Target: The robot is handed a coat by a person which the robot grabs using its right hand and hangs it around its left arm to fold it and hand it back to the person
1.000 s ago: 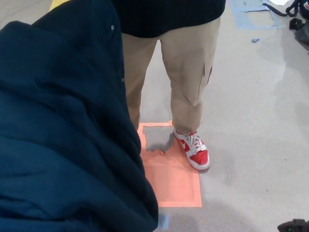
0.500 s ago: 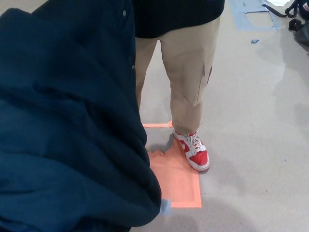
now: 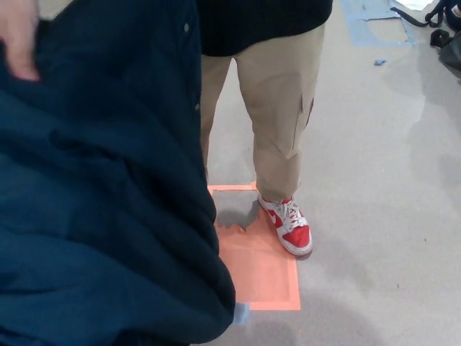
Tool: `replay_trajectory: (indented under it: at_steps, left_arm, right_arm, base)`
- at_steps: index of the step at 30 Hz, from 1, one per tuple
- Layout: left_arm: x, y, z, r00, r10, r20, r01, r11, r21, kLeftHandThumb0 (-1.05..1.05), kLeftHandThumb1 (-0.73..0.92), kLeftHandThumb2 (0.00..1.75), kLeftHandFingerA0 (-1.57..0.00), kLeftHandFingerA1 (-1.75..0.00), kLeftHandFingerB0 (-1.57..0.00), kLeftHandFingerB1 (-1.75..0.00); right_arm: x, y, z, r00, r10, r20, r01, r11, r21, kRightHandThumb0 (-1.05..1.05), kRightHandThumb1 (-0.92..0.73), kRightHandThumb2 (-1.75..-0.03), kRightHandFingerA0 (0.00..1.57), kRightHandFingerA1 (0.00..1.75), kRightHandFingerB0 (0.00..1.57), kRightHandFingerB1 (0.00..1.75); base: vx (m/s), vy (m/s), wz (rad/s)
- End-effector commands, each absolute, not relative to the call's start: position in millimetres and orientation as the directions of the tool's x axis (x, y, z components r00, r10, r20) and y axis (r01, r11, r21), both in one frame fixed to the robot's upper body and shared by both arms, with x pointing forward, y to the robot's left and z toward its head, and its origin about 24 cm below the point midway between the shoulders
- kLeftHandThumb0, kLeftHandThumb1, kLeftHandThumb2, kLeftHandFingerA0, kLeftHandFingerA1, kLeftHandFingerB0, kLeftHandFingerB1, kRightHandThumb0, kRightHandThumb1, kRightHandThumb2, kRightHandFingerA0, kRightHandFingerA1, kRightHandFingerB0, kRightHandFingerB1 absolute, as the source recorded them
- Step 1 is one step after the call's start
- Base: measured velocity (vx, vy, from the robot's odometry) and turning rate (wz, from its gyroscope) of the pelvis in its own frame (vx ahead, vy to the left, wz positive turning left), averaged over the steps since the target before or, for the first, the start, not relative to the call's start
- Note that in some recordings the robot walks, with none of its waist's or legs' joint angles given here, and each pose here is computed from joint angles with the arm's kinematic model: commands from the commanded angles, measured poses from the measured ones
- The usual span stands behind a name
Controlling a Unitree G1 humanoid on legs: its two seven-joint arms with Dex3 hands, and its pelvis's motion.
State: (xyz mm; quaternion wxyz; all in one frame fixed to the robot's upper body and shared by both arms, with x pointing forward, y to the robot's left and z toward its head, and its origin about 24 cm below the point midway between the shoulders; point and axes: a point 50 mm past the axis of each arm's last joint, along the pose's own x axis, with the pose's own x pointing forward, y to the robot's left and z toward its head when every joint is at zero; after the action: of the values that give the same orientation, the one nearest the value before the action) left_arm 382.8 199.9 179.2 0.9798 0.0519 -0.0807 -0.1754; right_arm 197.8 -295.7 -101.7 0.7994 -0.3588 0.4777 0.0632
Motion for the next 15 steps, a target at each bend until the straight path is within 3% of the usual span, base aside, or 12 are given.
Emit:
replay_trajectory:
  at_steps: [1, 5, 6, 7, 8, 9, 10, 13, 14, 15]
  left_arm:
    - [384.0, 201.0, 187.5, 0.928, -0.340, 0.155, 0.326, 0.939, 0.107, -0.36, 0.44, 1.00, 0.00, -0.47, 0.00, -0.48]
    - [384.2, 199.0, 189.0, 0.921, -0.356, 0.158, 0.344, 0.934, 0.095, -0.36, 0.46, 1.01, 0.00, -0.48, 0.00, -0.48]
    - [384.5, 198.5, 189.5, 0.922, -0.354, 0.158, 0.343, 0.935, 0.092, -0.36, 0.46, 1.01, 0.00, -0.48, 0.00, -0.48]
    - [384.5, 199.4, 189.5, 0.921, -0.355, 0.159, 0.343, 0.934, 0.096, -0.70, 0.57, 0.83, -0.09, -0.40, -0.07, -0.35]
    - [384.5, 199.8, 189.4, 0.921, -0.356, 0.160, 0.344, 0.934, 0.097, -0.70, 0.57, 0.83, -0.09, -0.40, -0.07, -0.35]
    - [384.1, 200.1, 188.2, 0.921, -0.357, 0.157, 0.344, 0.933, 0.105, -0.65, 0.71, 0.64, -0.15, -0.31, -0.11, -0.24]
    - [384.0, 200.0, 188.0, 0.923, -0.353, 0.154, 0.341, 0.935, 0.102, -0.35, 0.46, 1.01, 0.00, -0.48, 0.00, -0.48]
    - [383.0, 201.4, 185.2, 0.926, -0.349, 0.146, 0.336, 0.936, 0.103, -0.36, 0.45, 1.00, 0.00, -0.48, 0.00, -0.48]
    - [382.3, 201.7, 184.1, 0.927, -0.347, 0.146, 0.334, 0.937, 0.107, -0.36, 0.45, 1.00, 0.00, -0.47, 0.00, -0.48]
    - [381.4, 201.8, 183.3, 0.927, -0.345, 0.148, 0.331, 0.937, 0.112, -0.36, 0.45, 1.00, 0.00, -0.47, 0.00, -0.48]
  right_arm:
    - [197.8, -302.7, -98.6, 0.531, -0.267, -0.804, -0.465, 0.701, -0.540, -0.68, -0.80, -0.69, 0.08, 0.26, 0.09, 0.21]
    - [197.3, -303.2, -98.8, 0.524, -0.269, -0.808, -0.444, 0.724, -0.529, -0.69, -0.83, -0.65, 0.11, 0.29, 0.13, 0.23]
    - [197.3, -303.1, -98.8, 0.526, -0.270, -0.806, -0.440, 0.725, -0.530, -0.76, -0.66, -0.97, 0.00, 0.40, 0.12, 0.36]
    - [197.8, -302.5, -98.9, 0.525, -0.268, -0.808, -0.442, 0.726, -0.528, -0.69, -0.81, -0.65, 0.12, 0.28, 0.13, 0.23]
    - [198.0, -302.3, -98.9, 0.524, -0.267, -0.809, -0.443, 0.726, -0.526, -0.69, -0.81, -0.65, 0.12, 0.28, 0.13, 0.23]
    - [196.3, -302.2, -99.7, 0.526, -0.265, -0.808, -0.441, 0.728, -0.525, -0.67, -0.82, -0.65, 0.12, 0.30, 0.13, 0.26]
    - [195.8, -302.6, -99.7, 0.524, -0.258, -0.812, -0.440, 0.734, -0.517, -0.68, -0.82, -0.65, 0.10, 0.27, 0.13, 0.23]
    - [194.1, -302.1, -100.9, 0.519, -0.252, -0.816, -0.444, 0.737, -0.510, -0.70, -0.81, -0.66, 0.10, 0.27, 0.12, 0.23]
    - [193.7, -301.9, -101.2, 0.519, -0.252, -0.816, -0.452, 0.729, -0.513, -0.77, -0.66, -0.97, 0.01, 0.39, 0.12, 0.35]
    - [193.5, -301.8, -101.4, 0.519, -0.257, -0.815, -0.467, 0.714, -0.522, -0.77, -0.66, -0.97, 0.01, 0.39, 0.12, 0.35]
  base:
    - [0.00, 0.000, 0.00]
    - [0.00, 0.000, 0.00]
    - [0.00, 0.000, 0.00]
    - [0.00, 0.000, 0.00]
    - [0.00, 0.000, 0.00]
    - [0.00, 0.000, 0.00]
    - [0.00, 0.000, 0.00]
    - [0.00, 0.000, 0.00]
    - [0.00, 0.000, 0.00]
    - [0.00, 0.000, 0.00]
